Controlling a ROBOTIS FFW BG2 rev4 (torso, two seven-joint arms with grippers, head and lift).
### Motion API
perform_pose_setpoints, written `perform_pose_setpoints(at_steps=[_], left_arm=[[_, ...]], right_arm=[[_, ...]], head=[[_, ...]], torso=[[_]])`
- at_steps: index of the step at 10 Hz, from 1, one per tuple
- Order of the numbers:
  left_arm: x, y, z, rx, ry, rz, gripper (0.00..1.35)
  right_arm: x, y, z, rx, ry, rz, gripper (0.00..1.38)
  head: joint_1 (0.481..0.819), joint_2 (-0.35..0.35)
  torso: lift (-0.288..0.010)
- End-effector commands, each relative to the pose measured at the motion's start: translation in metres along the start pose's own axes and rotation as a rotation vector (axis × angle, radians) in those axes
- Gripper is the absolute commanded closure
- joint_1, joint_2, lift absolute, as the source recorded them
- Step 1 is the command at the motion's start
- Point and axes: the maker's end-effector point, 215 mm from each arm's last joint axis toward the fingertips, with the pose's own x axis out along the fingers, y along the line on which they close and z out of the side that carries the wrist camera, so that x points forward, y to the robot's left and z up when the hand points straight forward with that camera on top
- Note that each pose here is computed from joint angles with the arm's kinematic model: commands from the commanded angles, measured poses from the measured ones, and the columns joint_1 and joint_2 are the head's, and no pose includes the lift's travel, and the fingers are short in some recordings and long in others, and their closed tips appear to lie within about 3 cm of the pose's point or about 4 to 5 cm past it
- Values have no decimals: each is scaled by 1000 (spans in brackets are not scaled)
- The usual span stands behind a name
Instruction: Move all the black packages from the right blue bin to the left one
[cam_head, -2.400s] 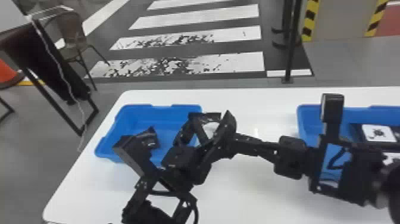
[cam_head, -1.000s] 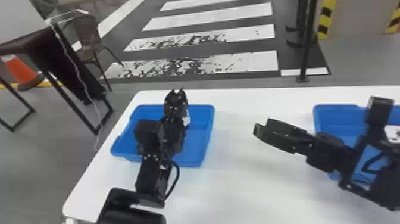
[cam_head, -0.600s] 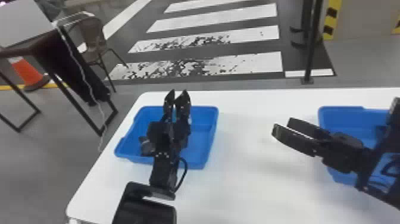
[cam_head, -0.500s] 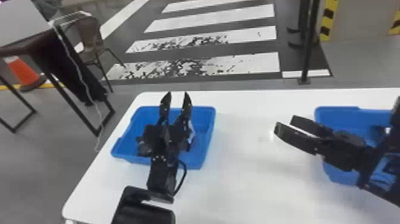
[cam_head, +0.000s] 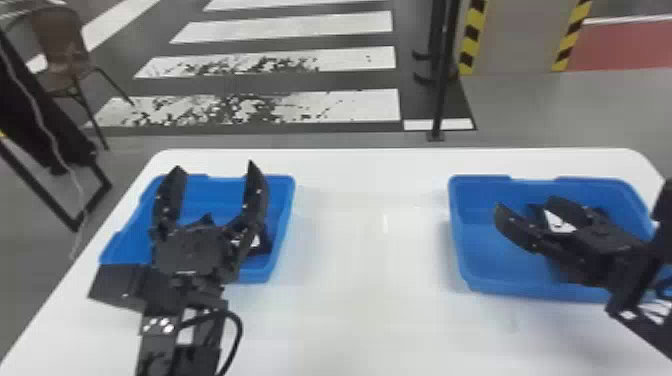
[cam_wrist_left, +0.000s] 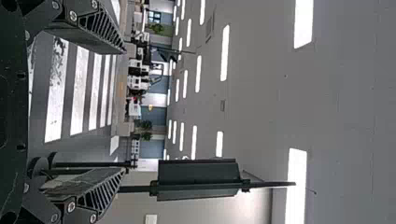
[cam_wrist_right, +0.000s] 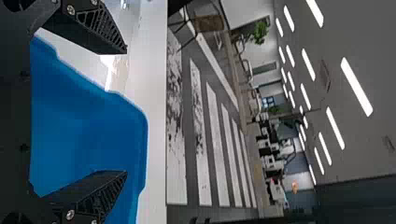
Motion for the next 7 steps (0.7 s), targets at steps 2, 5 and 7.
perform_pose_setpoints(at_steps=[2, 5, 7], left_arm=[[-29, -10, 15, -68, 57, -16, 142], [-32, -21, 8, -80, 87, -51, 142], [-31, -21, 8, -78, 87, -52, 144]], right_arm=[[-27, -83, -15, -51, 116, -198, 102], [-57, -100, -18, -67, 287, -311, 91], [-66, -103, -30, -50, 367, -353, 91]], head=[[695, 7], [695, -87], [695, -110]], torso=[[-183], [-183], [-183]])
